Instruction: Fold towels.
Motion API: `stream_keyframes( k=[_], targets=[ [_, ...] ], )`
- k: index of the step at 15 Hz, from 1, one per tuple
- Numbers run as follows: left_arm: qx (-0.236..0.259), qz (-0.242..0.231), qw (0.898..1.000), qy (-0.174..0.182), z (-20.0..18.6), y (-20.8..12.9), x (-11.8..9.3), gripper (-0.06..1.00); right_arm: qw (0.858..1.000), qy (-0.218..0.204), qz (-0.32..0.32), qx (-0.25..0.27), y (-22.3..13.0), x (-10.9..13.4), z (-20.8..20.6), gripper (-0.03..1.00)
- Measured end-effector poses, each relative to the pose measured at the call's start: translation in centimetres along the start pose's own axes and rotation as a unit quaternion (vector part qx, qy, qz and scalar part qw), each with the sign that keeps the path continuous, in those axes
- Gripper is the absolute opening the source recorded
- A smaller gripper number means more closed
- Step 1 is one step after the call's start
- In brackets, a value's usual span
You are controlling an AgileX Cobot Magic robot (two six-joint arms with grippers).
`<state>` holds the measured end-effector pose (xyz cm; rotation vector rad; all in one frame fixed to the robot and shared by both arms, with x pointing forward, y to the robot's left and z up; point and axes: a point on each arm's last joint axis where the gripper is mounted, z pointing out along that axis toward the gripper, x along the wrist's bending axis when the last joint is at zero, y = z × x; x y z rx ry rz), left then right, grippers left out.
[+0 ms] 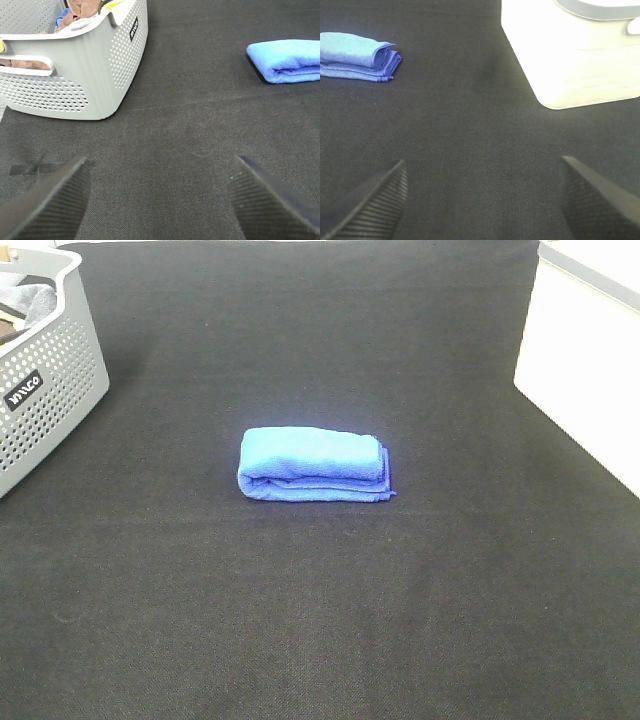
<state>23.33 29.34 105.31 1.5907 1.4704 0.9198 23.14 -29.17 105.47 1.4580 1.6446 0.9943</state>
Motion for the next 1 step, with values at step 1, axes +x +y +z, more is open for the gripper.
stream_keyframes(
  k=[1],
  targets=[
    [0.0,0.0,1.0,0.0,0.0,0.0,0.0,0.73,1.0,0.0,0.0,0.0,0.0,0.0,0.0,0.77]
  ],
)
